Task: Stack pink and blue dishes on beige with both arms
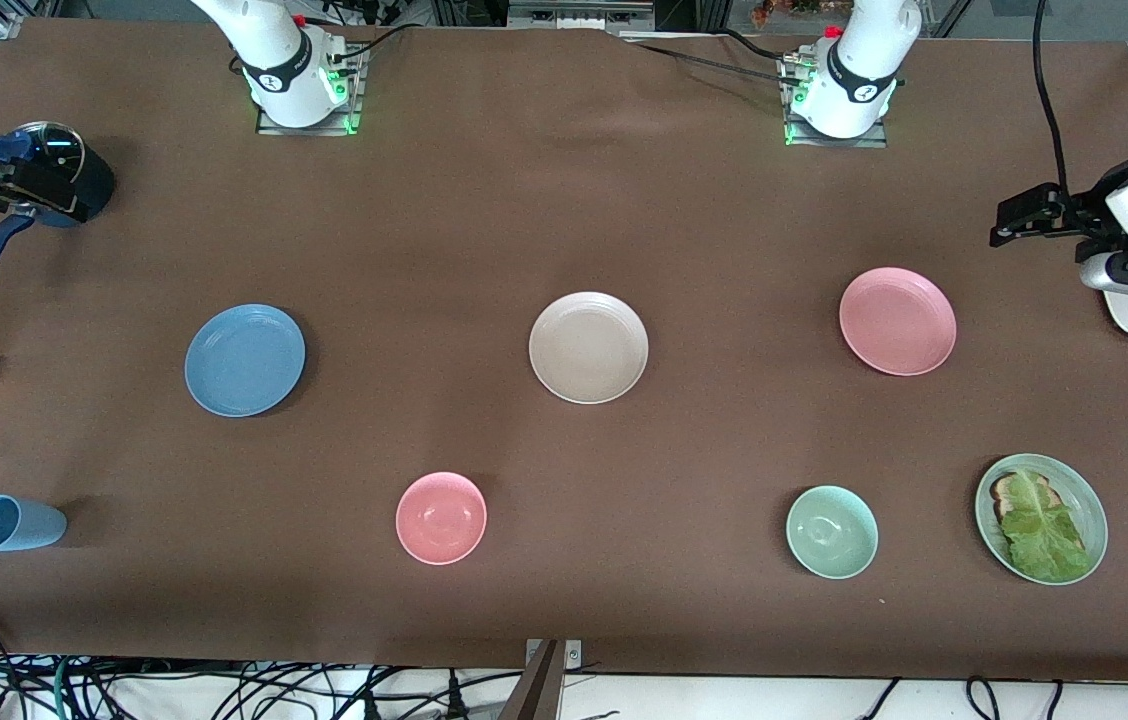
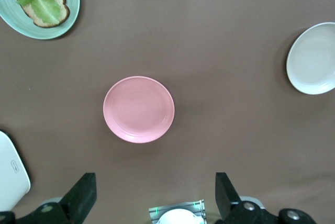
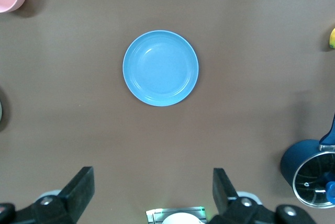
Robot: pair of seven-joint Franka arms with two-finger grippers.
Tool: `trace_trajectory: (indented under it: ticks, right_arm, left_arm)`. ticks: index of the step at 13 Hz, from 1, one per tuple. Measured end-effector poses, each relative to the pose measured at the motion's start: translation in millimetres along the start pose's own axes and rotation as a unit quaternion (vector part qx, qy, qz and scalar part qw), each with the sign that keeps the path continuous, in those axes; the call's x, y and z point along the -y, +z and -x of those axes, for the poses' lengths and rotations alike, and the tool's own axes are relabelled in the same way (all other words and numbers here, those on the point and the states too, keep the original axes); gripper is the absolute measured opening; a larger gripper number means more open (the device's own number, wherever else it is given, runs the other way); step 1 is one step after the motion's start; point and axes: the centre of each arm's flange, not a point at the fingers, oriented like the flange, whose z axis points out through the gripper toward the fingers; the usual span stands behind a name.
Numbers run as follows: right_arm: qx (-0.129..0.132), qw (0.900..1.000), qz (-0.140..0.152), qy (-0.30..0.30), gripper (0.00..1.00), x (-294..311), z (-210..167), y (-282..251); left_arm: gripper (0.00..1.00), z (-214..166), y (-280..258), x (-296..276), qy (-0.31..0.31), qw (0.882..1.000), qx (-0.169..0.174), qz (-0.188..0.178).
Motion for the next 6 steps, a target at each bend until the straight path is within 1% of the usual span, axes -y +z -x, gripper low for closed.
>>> trace_trajectory:
  ticks: [2, 4, 6]
  right_arm:
    - [0.0, 1.0, 0.0, 0.001, 1.0, -1.7, -0.1, 0.0]
    - [0.0, 1.0, 0.0, 0.006, 1.0, -6.3, -0.5, -0.1]
    - [0.0, 1.0, 0.0, 0.006, 1.0, -7.0, -0.5, -0.1]
  left_arm:
    - [1.0, 3.7, -1.7, -2.7, 0.002, 1.0, 0.0, -0.001]
    - [1.0, 1.1, -7.4, -3.9, 0.003, 1.0, -0.025, -0.004]
    - [1.0, -1.6, -8.8, -3.2, 0.003, 0.999, -0.037, -0.006]
